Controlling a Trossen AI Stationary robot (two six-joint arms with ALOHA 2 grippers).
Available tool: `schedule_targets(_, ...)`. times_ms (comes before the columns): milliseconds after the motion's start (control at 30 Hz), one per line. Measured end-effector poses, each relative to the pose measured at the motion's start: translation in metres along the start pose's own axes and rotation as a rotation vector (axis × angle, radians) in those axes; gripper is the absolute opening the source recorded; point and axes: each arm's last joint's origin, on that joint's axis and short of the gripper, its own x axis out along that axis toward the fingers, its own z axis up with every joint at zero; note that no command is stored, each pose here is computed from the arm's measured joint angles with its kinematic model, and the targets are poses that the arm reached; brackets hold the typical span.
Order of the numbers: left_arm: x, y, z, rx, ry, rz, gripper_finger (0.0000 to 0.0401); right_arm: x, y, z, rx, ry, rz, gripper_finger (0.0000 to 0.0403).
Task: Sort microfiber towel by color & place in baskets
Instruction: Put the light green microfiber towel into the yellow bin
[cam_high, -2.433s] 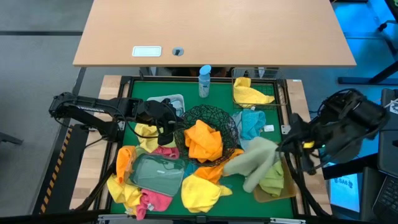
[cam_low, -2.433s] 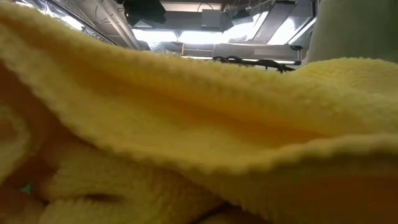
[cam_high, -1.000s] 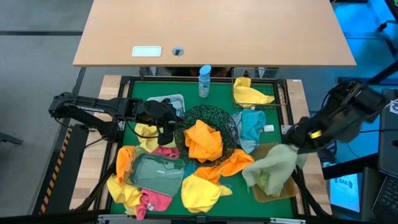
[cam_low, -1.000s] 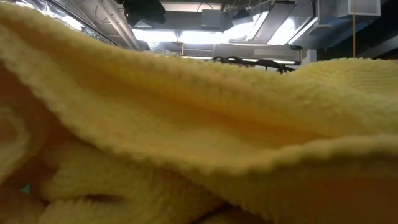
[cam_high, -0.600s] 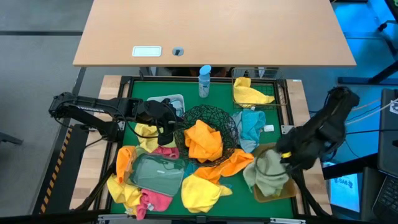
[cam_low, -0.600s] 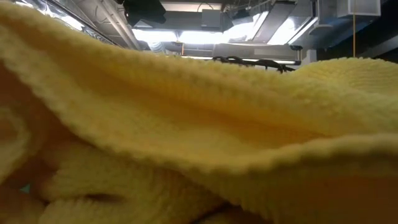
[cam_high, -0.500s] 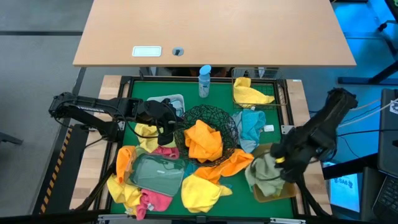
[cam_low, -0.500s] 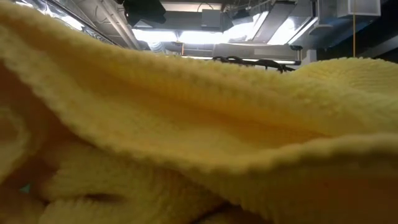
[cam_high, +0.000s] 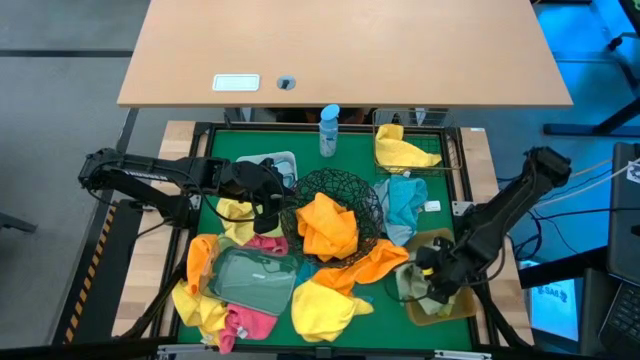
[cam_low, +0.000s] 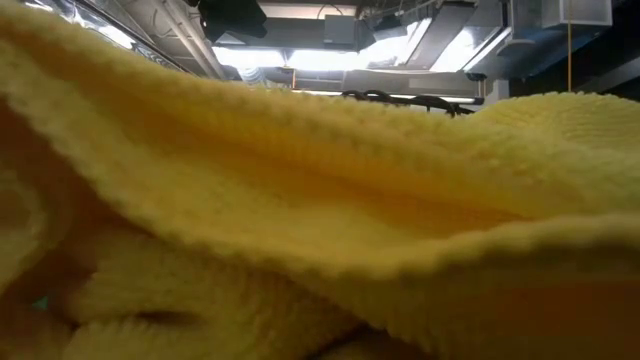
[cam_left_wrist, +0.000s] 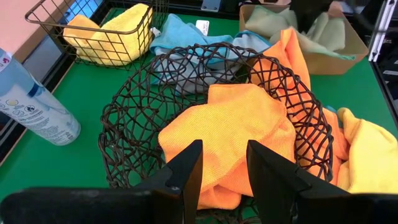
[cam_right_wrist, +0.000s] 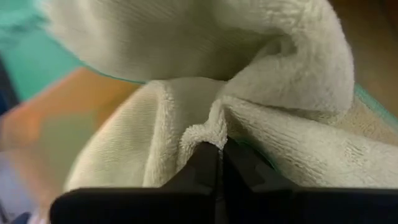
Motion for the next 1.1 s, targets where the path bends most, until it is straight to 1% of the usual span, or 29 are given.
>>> schedule_targets(167,0.000,0.000,0.000,0.000,0.000,0.000,0.0118,0.012,-0.002,-0.001,-0.004,0.023,-0.053,0.0012)
schedule_targets(300,0.000,0.000,0.000,0.000,0.000,0.000,0.0118,0.014,-0.002,-0.001,-0.001,0.025,-0.058,0.0018)
schedule_targets(400,0.000,0.000,0.000,0.000,0.000,0.000,0.0118,0.014,-0.002,-0.001,0.018,0.026,-0.056,0.0045)
schedule_targets(533,0.000,0.000,0.000,0.000,0.000,0.000,0.0118,0.014,-0.002,-0.001,0.018,0.030,-0.055,0.0104)
schedule_targets(633,0.000,0.000,0.000,0.000,0.000,0.000,0.0118,0.011,-0.001,-0.002,-0.010,0.073,-0.053,0.0139)
schedule_targets(733,0.000,0.000,0.000,0.000,0.000,0.000,0.0118,0.002,0.000,-0.002,0.019,0.097,-0.087,0.0154)
schedule_targets(900,0.000,0.000,0.000,0.000,0.000,0.000,0.0118,-0.022,0.007,0.003,0.009,0.106,-0.143,0.0158)
schedule_targets(1000,0.000,0.000,0.000,0.000,0.000,0.000,0.0118,-0.036,0.014,0.006,-0.012,0.097,-0.140,0.0158)
schedule_targets(1100,0.000,0.000,0.000,0.000,0.000,0.000,0.0118,-0.047,0.022,0.012,-0.034,0.039,-0.112,0.0158)
